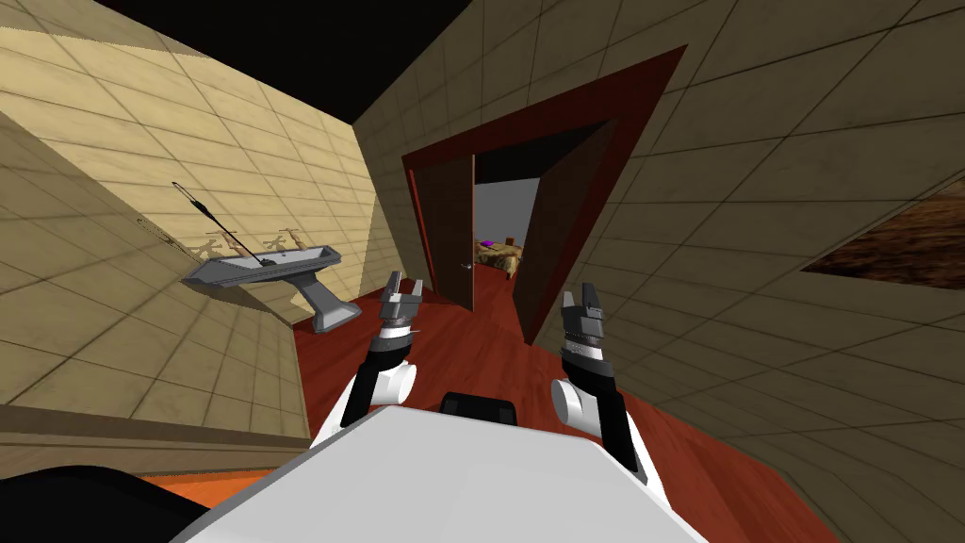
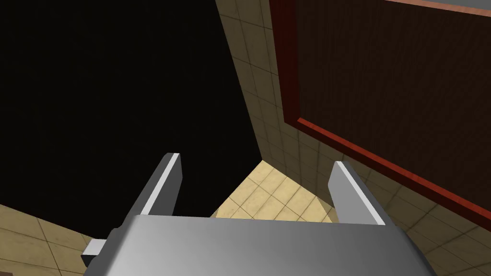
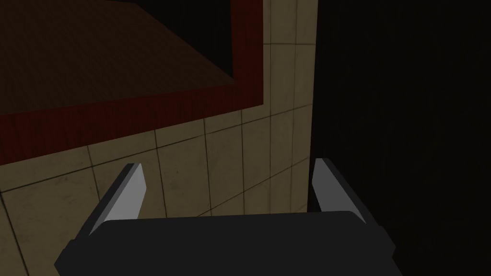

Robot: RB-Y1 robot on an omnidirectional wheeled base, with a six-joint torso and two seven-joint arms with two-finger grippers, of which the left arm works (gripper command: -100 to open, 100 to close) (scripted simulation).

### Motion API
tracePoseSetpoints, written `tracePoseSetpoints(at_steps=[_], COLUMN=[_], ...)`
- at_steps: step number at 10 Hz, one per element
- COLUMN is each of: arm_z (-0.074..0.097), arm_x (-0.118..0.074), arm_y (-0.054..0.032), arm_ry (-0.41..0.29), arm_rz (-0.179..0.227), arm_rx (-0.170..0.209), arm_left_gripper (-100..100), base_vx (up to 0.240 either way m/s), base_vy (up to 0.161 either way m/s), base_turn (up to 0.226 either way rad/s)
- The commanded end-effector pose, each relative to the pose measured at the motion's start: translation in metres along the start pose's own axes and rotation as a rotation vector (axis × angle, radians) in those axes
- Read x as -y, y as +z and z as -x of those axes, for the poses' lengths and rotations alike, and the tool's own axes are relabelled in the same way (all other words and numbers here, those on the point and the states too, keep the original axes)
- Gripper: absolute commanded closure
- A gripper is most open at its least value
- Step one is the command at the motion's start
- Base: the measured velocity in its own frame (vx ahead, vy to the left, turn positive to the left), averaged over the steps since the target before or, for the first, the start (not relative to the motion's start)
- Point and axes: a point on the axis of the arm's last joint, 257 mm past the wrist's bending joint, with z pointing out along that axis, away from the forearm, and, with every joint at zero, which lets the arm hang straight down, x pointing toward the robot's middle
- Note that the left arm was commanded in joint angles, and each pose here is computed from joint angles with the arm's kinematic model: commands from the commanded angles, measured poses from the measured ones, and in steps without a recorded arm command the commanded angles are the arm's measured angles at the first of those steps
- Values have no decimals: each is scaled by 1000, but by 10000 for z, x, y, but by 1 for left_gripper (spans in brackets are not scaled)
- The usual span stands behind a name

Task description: Push the door open

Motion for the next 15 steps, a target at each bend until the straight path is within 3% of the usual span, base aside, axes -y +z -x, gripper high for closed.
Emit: tracePoseSetpoints(at_steps=[1,5,15], arm_z=[-18,-47,-129], arm_x=[-124,-354,-1137], arm_y=[-18,-55,-224], arm_ry=[-2,-4,-12], arm_rz=[17,48,159], arm_rx=[-10,-27,-74], arm_left_gripper=[-100,-100,-100], base_vx=[163,81,99], base_vy=[47,31,48], base_turn=[-18,-28,-32])
